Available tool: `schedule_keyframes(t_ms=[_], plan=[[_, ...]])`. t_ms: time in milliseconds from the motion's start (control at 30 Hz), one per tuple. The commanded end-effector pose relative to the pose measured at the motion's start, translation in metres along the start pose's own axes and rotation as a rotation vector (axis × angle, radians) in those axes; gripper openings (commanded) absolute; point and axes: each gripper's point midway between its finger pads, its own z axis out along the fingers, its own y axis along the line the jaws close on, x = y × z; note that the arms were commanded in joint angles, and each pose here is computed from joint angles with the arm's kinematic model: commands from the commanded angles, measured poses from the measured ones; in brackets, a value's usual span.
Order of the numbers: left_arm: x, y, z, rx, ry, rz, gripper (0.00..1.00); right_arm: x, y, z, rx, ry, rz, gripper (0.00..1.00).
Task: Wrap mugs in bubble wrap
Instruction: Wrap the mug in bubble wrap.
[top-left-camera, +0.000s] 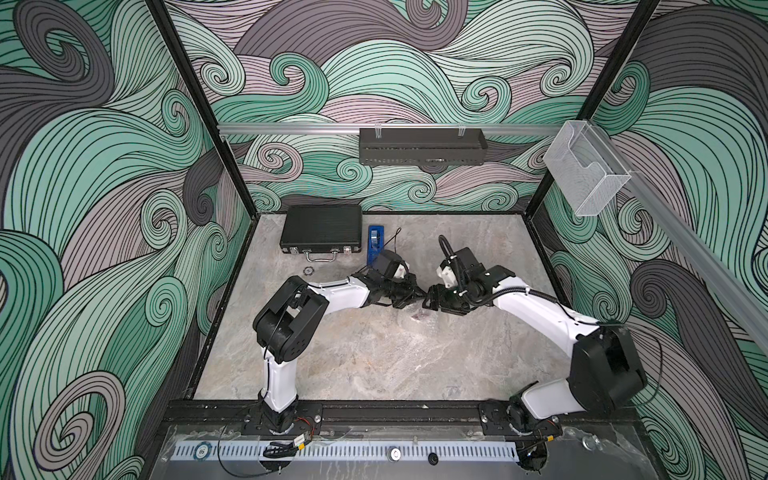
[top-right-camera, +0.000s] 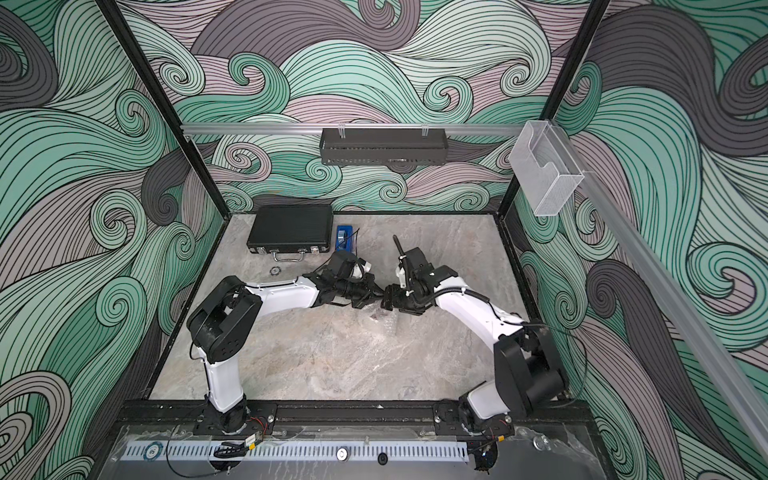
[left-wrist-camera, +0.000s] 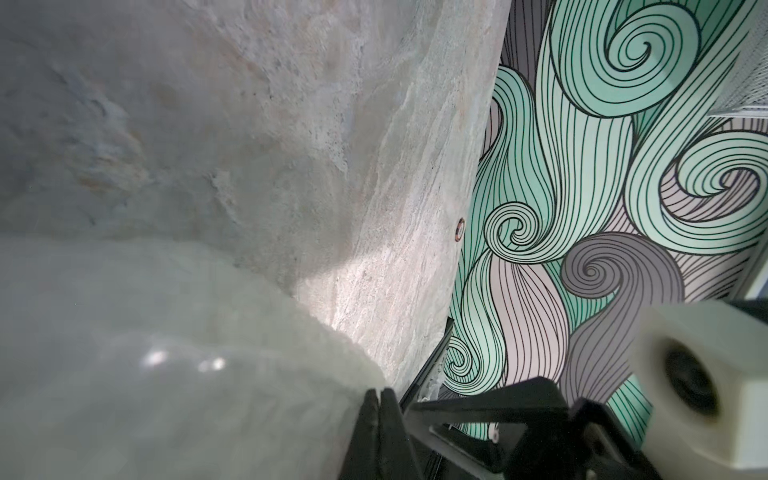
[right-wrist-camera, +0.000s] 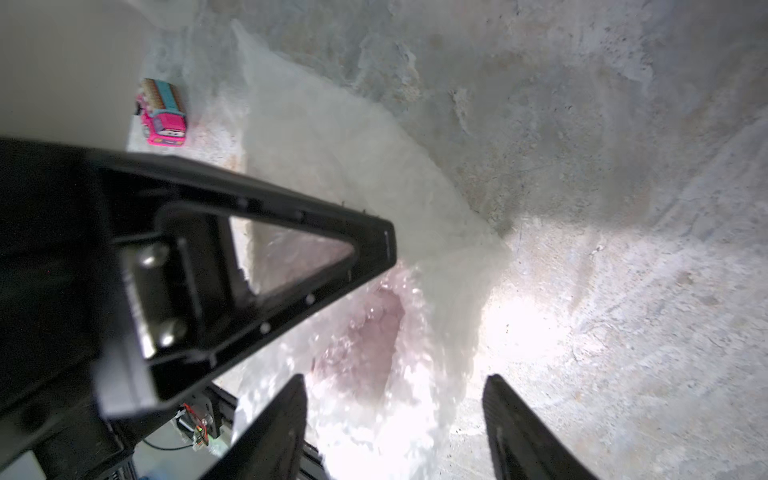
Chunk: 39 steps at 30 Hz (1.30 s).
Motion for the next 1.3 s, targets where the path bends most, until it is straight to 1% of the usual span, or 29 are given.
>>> schedule_keyframes(t_ms=[0,67,133,167,233,333,433,467,533,567,600,667,700,767,800,867,933,1000,1033,1067,1100,1133,1267], plan=[[0.018,0.064,0.001,-0.26,0.033,-0.068,0.0,0.014,0.004,-0.002,-0.073,0.033,0.036,0.77],[0.017,0.062,0.002,-0.265,0.033,-0.063,0.0,0.015,0.016,0.0,-0.16,0.027,0.064,0.98],[0.017,0.061,0.003,-0.267,0.033,-0.058,0.0,0.012,0.024,0.006,-0.23,0.009,0.109,0.99],[0.018,0.059,0.004,-0.264,0.035,-0.056,0.0,0.011,0.024,0.012,-0.234,0.008,0.128,0.99],[0.02,0.059,0.005,-0.269,0.037,-0.052,0.0,0.008,0.02,0.023,-0.198,0.021,0.138,0.99],[0.021,0.057,0.007,-0.262,0.04,-0.052,0.0,0.0,0.007,0.038,-0.123,0.011,0.201,0.95],[0.022,0.056,0.007,-0.256,0.039,-0.054,0.0,0.0,-0.005,0.047,-0.079,-0.003,0.262,0.84],[0.021,0.053,0.007,-0.25,0.035,-0.054,0.0,0.001,-0.015,0.05,-0.026,-0.006,0.274,0.8],[0.019,0.044,0.005,-0.222,0.029,-0.055,0.0,0.006,-0.027,0.056,0.045,0.017,0.28,0.66],[0.017,0.035,0.003,-0.201,0.026,-0.058,0.09,0.009,-0.031,0.058,0.075,0.036,0.271,0.61],[0.015,0.025,0.0,-0.178,0.021,-0.053,0.2,0.011,-0.033,0.06,0.093,0.053,0.258,0.57],[0.008,-0.003,-0.015,-0.141,0.0,-0.028,0.44,0.017,-0.036,0.062,0.12,0.081,0.232,0.55],[0.006,-0.014,-0.024,-0.128,-0.009,-0.016,0.51,0.019,-0.036,0.063,0.125,0.085,0.223,0.55],[-0.001,-0.031,-0.048,-0.113,-0.039,0.003,0.61,0.02,-0.037,0.062,0.126,0.085,0.216,0.52],[-0.003,-0.034,-0.06,-0.113,-0.061,0.011,0.65,0.019,-0.036,0.062,0.123,0.085,0.212,0.52],[-0.005,-0.024,-0.087,-0.137,-0.111,0.018,0.71,0.02,-0.035,0.061,0.114,0.086,0.209,0.52],[-0.001,0.003,-0.104,-0.186,-0.138,0.022,0.74,0.017,-0.031,0.062,0.096,0.082,0.209,0.48],[0.008,0.026,-0.11,-0.212,-0.15,0.043,0.79,0.015,-0.027,0.062,0.076,0.08,0.203,0.46],[0.012,0.035,-0.108,-0.204,-0.156,0.04,0.81,0.014,-0.025,0.063,0.065,0.08,0.2,0.46],[0.014,0.038,-0.102,-0.16,-0.151,0.038,0.83,0.013,-0.022,0.063,0.051,0.084,0.195,0.45],[0.018,0.041,-0.093,-0.135,-0.138,0.03,0.86,0.013,-0.021,0.063,0.041,0.086,0.191,0.45],[0.019,0.043,-0.084,-0.123,-0.12,0.019,0.87,0.012,-0.019,0.063,0.032,0.082,0.189,0.45],[0.013,0.037,-0.056,-0.076,-0.099,0.008,0.89,0.013,-0.018,0.066,0.016,0.084,0.193,0.45]])
